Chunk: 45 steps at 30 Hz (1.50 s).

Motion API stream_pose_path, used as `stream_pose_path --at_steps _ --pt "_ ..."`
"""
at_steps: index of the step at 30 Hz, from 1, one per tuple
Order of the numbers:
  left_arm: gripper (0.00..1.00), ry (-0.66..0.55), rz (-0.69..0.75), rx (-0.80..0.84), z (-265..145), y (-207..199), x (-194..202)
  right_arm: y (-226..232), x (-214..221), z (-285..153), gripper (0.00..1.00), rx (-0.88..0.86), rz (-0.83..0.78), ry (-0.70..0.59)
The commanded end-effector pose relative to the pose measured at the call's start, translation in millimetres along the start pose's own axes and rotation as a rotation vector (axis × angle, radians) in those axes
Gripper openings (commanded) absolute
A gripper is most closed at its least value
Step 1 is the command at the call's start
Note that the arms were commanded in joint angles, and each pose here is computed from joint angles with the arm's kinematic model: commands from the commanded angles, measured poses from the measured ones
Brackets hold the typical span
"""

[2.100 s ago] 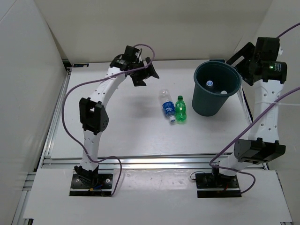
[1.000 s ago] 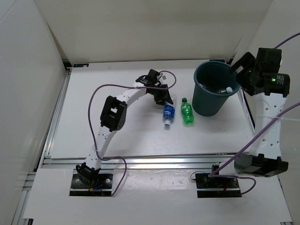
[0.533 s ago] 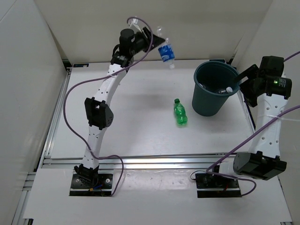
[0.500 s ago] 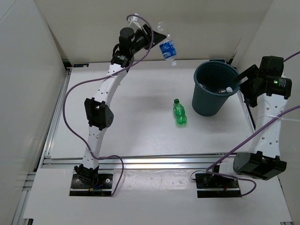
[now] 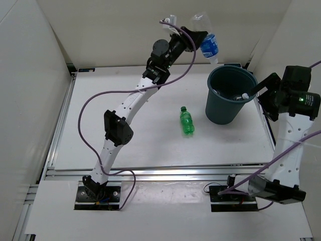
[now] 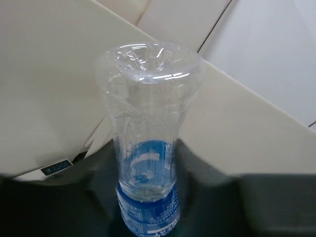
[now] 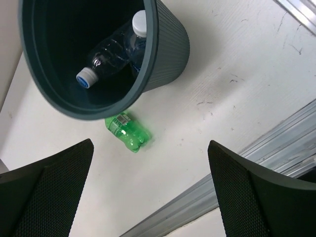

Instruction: Put the plastic bottles in the bin

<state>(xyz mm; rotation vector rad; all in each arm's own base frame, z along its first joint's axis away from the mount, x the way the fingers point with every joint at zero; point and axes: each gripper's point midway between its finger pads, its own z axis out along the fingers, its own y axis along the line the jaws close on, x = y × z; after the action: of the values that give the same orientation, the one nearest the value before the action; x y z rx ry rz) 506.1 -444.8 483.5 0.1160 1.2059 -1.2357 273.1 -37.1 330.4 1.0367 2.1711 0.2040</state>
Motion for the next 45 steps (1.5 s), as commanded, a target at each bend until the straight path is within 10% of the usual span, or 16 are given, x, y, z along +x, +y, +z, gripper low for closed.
stream_pose_path --at_steps 1,5,17,26,45 --pt "0.59 -0.044 0.001 0.052 5.7 -32.9 11.0 -3.4 -2.3 -33.1 1.00 -0.038 -0.061 -0.066" --pt "1.00 0.108 -0.027 0.059 0.4 -38.0 62.9 -15.6 5.4 -40.6 1.00 -0.018 -0.079 -0.082" --pt "1.00 0.227 0.201 -0.152 -74.5 7.2 -33.9 9.7 -0.1 -12.0 1.00 -0.096 -0.055 -0.033" --pt "1.00 0.597 -0.158 -0.354 -180.2 115.8 84.8 13.9 14.9 5.9 1.00 -0.122 -0.036 0.049" --pt "1.00 0.958 -0.338 -0.330 -232.7 122.9 259.6 3.2 30.0 16.8 1.00 -0.102 -0.060 0.093"
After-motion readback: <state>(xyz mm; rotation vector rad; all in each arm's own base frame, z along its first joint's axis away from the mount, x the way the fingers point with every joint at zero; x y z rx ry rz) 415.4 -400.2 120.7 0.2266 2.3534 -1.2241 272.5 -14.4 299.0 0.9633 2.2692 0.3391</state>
